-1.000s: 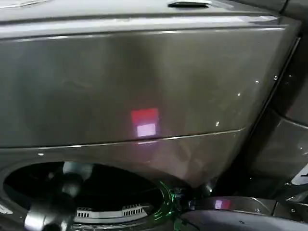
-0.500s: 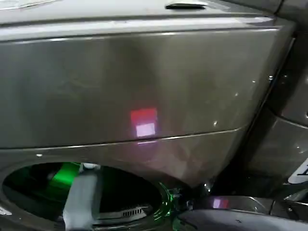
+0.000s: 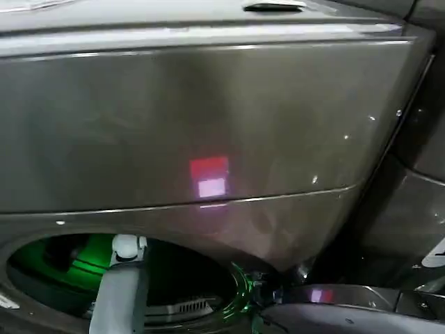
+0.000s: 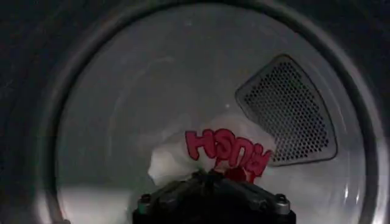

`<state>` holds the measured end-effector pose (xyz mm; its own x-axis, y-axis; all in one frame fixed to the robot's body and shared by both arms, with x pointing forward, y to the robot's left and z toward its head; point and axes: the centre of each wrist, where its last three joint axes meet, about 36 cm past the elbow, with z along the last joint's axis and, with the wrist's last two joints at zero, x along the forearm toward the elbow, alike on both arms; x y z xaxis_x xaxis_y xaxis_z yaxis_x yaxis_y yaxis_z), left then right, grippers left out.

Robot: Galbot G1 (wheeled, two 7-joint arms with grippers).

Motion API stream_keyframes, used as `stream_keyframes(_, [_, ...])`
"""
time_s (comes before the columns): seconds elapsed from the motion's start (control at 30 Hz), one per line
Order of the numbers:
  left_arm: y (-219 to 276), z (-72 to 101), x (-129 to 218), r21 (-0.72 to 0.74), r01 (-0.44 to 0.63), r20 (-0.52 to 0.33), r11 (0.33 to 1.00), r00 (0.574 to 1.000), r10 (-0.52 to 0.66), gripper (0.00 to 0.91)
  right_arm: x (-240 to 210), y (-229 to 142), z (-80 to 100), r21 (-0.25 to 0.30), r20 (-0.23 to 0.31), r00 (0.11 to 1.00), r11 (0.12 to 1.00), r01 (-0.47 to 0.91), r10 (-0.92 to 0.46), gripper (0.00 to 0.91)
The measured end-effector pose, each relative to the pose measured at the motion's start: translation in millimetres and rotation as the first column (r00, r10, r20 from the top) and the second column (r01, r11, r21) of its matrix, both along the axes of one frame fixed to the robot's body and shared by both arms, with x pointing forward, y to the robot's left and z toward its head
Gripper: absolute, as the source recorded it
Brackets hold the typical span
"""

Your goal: Grasp the clothes from the dryer.

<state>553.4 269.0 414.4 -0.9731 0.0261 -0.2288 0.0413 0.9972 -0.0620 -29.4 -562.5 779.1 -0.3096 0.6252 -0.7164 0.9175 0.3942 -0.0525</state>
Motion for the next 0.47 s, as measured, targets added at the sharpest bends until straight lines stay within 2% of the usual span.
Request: stream_keyframes(0.47, [-4, 12.6, -7, 0.056, 0.005, -0.046, 0.998, 0.999, -0.002, 0.000, -7, 5, 7.7, -0.011, -0.019, 1.000, 1.000, 0.016, -0.016, 0.907])
